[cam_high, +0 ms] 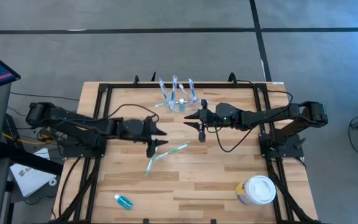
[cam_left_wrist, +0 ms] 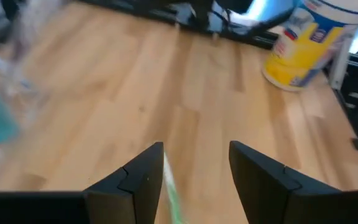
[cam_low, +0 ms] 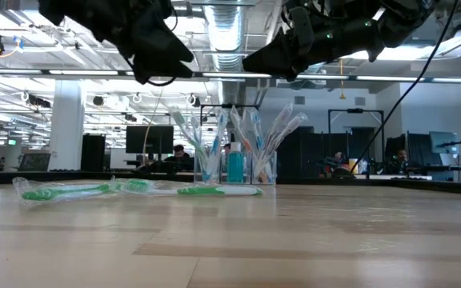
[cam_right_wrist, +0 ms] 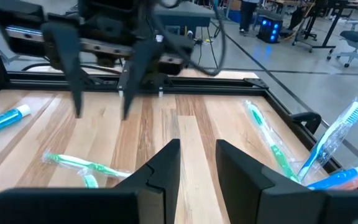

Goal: Pick & Place toothbrushing station
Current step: Put the green toothbrush into the transparent organizer

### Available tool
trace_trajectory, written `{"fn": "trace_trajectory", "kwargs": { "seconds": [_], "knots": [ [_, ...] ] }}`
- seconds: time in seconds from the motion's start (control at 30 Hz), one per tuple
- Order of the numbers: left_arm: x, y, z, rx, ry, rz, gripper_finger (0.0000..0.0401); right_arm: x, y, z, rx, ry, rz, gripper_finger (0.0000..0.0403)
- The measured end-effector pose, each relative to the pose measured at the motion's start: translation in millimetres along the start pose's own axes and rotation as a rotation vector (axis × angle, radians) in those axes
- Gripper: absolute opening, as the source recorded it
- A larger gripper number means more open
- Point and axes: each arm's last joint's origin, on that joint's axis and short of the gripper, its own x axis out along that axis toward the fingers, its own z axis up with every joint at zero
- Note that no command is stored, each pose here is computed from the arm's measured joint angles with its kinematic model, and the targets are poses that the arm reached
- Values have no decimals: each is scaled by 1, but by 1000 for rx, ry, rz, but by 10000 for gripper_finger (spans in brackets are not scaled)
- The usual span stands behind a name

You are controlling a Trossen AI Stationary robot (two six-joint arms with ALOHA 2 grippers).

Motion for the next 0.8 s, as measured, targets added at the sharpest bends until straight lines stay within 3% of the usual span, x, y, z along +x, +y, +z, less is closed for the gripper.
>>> {"fn": "trace_trajectory", "kwargs": {
  "seconds": [0.3, 0.5, 0.8],
  "knots": [
    [-2, -15, -39, -128, 112, -48, 176, 0, 0, 0, 0, 2, 0, 93],
    [-5, -17, -60, -197, 135, 15, 176, 0, 0, 0, 0, 2, 0, 93],
    [9, -27, -81, -168, 187, 74, 176, 0, 0, 0, 0, 3, 0, 93]
  ]
}}
